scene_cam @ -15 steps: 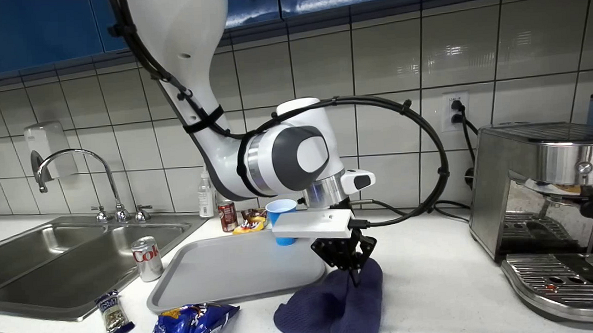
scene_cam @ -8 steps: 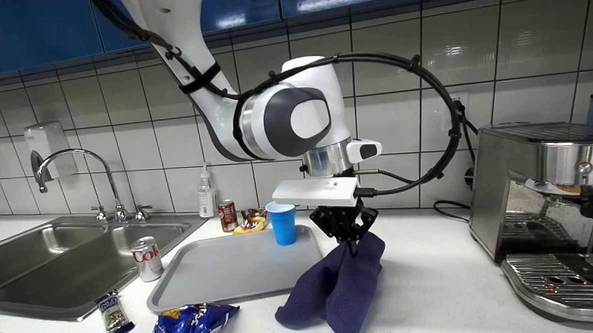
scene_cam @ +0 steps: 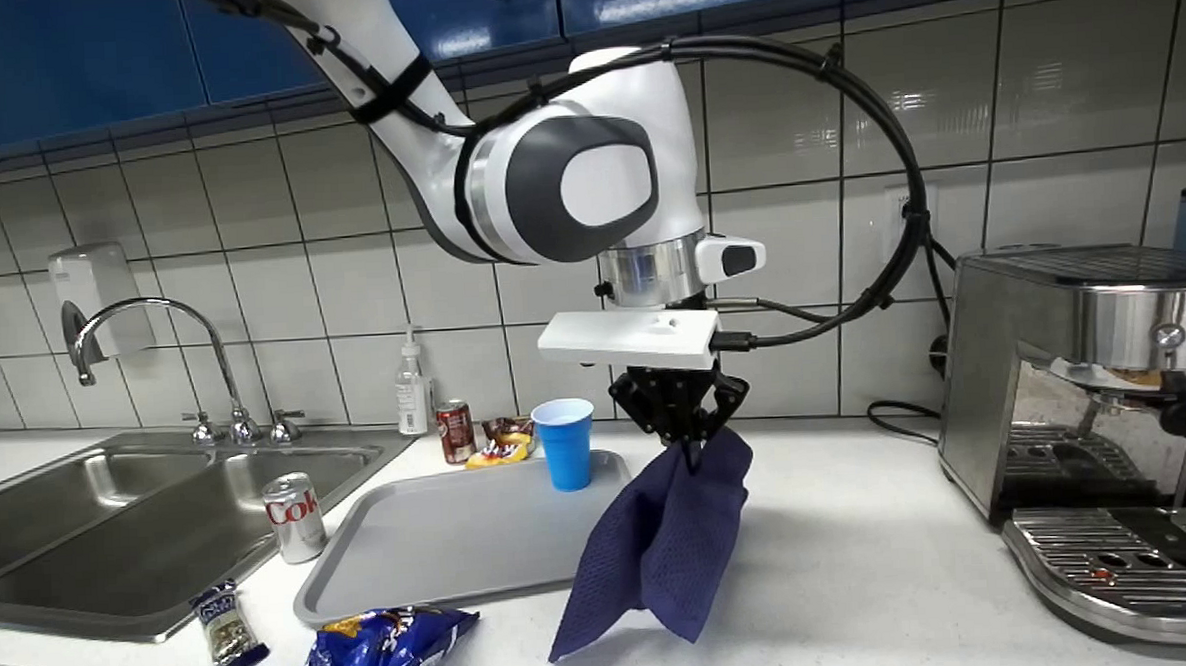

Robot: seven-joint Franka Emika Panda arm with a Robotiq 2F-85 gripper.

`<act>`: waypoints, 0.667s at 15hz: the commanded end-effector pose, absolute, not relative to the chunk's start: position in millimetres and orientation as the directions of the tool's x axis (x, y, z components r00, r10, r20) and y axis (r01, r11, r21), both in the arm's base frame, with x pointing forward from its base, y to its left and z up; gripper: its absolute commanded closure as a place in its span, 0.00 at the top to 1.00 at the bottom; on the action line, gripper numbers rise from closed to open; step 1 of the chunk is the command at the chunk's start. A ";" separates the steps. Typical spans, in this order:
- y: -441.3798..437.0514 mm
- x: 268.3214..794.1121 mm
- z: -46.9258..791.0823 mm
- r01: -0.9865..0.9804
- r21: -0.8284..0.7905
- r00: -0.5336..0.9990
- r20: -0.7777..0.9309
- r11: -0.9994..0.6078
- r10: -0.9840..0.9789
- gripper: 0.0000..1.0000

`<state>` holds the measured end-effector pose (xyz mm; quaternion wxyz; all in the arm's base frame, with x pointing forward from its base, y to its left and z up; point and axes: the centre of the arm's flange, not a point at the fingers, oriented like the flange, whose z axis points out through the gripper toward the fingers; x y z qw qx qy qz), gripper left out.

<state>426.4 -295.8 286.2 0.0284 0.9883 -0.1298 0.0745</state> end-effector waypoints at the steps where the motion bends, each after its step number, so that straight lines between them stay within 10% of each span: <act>1: -295.9 421.0 307.5 -0.233 -0.010 0.957 0.173 -0.972 -0.231 0.01; 10: -281.1 435.2 320.3 -0.246 -0.048 0.948 0.198 -0.968 -0.251 0.01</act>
